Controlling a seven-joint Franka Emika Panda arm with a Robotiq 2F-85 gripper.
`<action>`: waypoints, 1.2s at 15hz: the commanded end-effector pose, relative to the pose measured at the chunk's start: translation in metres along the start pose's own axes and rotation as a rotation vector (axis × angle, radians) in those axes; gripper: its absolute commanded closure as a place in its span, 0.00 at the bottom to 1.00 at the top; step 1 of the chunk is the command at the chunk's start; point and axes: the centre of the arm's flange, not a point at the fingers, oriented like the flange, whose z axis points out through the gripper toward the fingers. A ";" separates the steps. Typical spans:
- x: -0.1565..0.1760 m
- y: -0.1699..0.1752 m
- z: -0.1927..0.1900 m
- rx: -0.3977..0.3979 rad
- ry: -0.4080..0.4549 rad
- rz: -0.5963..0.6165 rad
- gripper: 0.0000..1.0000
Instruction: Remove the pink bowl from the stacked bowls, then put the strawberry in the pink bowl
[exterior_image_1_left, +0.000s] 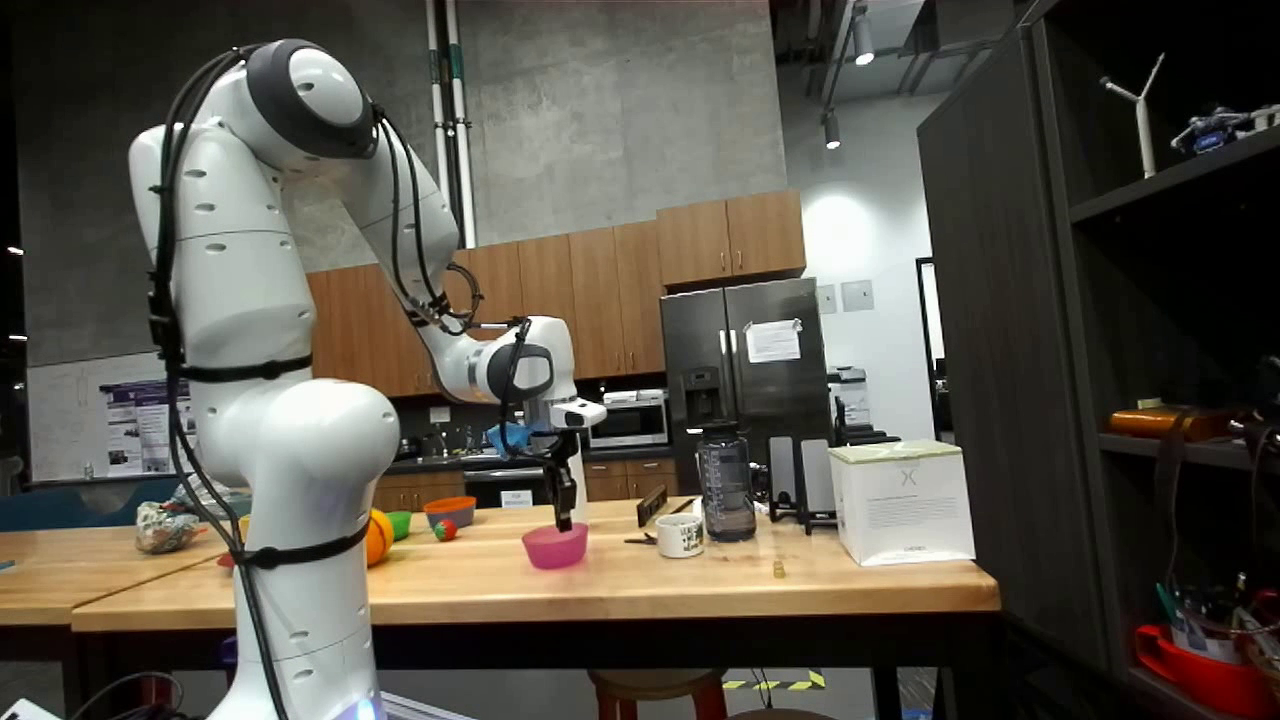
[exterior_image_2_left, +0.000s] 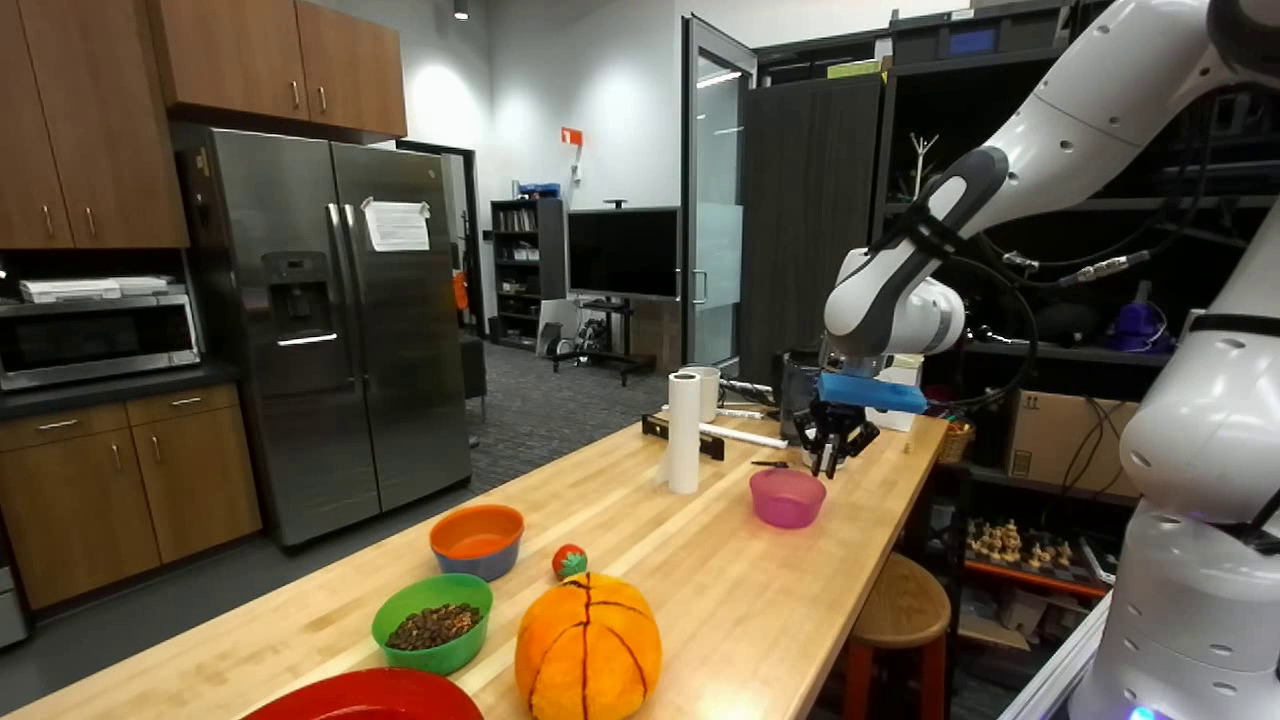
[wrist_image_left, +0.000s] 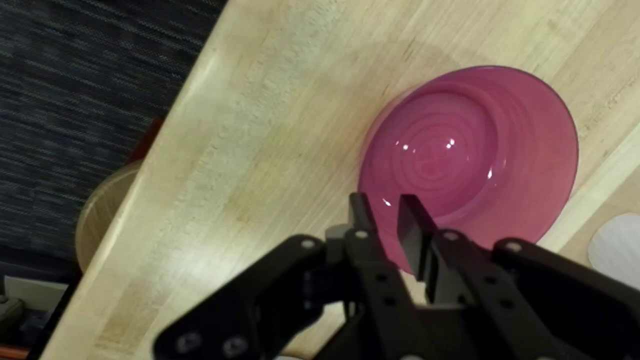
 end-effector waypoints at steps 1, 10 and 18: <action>0.004 -0.010 0.000 0.006 0.011 -0.017 0.47; -0.016 -0.058 -0.028 0.005 0.047 -0.177 0.00; -0.050 -0.128 -0.036 0.008 0.049 -0.385 0.00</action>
